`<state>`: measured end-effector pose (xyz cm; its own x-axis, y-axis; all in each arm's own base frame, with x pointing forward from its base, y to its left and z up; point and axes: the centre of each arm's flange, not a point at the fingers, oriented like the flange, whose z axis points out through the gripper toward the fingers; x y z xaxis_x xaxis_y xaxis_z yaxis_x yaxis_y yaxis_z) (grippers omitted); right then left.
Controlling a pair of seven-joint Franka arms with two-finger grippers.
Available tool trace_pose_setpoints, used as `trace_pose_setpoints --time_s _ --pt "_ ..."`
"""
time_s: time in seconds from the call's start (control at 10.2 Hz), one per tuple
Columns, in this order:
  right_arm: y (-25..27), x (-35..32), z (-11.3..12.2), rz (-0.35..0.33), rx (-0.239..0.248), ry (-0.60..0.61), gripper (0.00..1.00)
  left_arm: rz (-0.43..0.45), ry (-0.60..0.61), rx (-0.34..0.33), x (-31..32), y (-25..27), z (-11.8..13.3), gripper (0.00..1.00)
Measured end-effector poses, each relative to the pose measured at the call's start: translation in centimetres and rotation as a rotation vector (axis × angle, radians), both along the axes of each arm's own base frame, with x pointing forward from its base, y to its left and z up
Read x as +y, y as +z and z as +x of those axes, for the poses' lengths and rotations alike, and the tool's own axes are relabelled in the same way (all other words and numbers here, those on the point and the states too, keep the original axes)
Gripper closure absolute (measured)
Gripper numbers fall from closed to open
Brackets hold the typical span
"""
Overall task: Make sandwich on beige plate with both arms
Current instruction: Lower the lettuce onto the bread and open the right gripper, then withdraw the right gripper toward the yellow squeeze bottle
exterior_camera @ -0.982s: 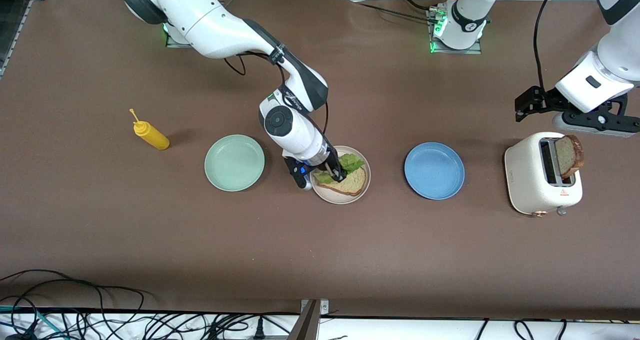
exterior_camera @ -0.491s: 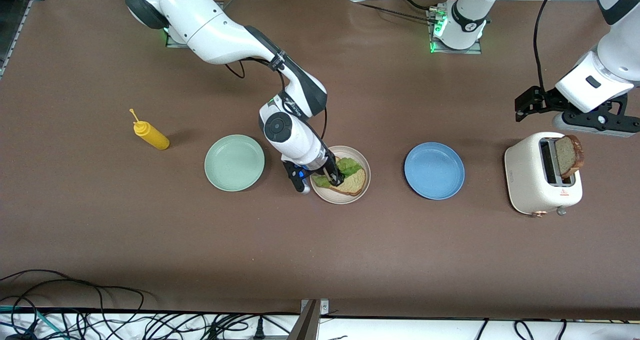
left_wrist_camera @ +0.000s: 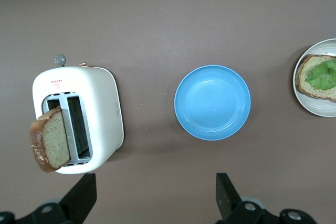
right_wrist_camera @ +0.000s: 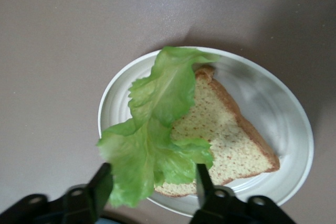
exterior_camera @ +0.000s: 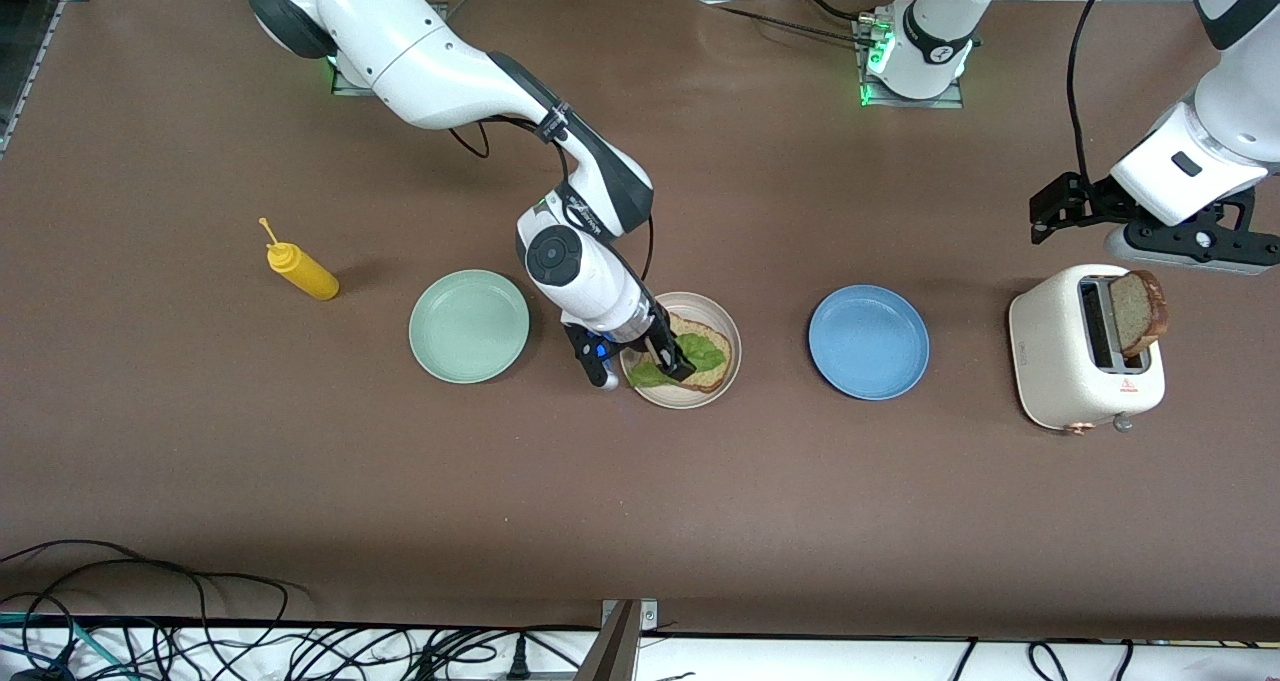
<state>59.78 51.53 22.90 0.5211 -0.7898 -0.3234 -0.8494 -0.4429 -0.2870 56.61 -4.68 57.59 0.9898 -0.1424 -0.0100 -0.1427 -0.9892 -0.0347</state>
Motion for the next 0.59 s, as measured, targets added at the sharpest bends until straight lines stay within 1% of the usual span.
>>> trace_pose_setpoints --time_s 0.1,0.2,0.39,0.49,0.59 --pt "0.2 -0.4 0.3 -0.009 0.015 -0.001 0.04 0.0 0.0 0.0 0.0 0.0 0.0 0.0" --pt "1.2 -1.0 1.1 -0.027 0.046 0.005 0.0 0.0 0.0 0.0 0.0 0.0 0.0 0.0" --pt "6.2 -3.7 3.7 -0.069 0.119 0.013 0.0 0.0 0.0 0.0 0.0 0.0 0.0 0.0" --pt "9.6 -6.3 5.1 -0.085 0.141 0.011 0.0 0.0 0.0 0.0 0.0 0.0 0.0 0.0" --pt "12.7 -9.6 6.2 -0.113 0.166 0.045 0.0 0.0 0.0 0.0 0.0 0.0 0.0 0.0"
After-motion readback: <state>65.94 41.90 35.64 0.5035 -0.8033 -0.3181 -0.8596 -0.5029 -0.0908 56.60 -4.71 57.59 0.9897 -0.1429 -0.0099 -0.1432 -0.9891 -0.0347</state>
